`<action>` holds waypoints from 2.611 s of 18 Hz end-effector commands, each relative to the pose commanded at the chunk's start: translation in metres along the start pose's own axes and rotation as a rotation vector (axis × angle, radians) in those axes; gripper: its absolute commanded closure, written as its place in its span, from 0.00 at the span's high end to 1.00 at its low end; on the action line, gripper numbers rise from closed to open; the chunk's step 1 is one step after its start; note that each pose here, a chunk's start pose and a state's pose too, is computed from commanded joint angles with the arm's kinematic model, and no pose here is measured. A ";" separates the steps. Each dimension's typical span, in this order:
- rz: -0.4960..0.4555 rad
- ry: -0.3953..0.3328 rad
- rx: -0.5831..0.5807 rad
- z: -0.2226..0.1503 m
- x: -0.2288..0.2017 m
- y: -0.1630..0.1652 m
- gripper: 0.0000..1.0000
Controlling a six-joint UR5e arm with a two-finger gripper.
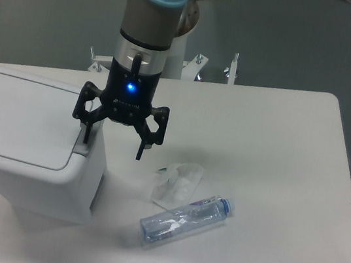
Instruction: Open the trash can
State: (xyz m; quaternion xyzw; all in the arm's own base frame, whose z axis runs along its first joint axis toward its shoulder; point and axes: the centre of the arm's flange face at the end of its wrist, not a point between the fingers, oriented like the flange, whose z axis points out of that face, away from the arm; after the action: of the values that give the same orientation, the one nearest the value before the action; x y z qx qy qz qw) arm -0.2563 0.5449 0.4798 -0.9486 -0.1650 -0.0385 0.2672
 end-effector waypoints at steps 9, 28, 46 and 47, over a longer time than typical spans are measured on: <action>0.001 0.001 -0.002 0.002 0.000 0.001 1.00; 0.162 -0.266 -0.035 -0.014 -0.095 -0.019 1.00; 0.486 -0.209 -0.345 0.056 -0.245 0.060 1.00; 0.486 -0.208 -0.348 0.057 -0.246 0.060 1.00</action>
State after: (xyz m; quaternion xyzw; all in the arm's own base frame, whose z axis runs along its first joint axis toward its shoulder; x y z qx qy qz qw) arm -0.4686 0.4539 0.3619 -0.9906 0.0490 0.0959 0.0840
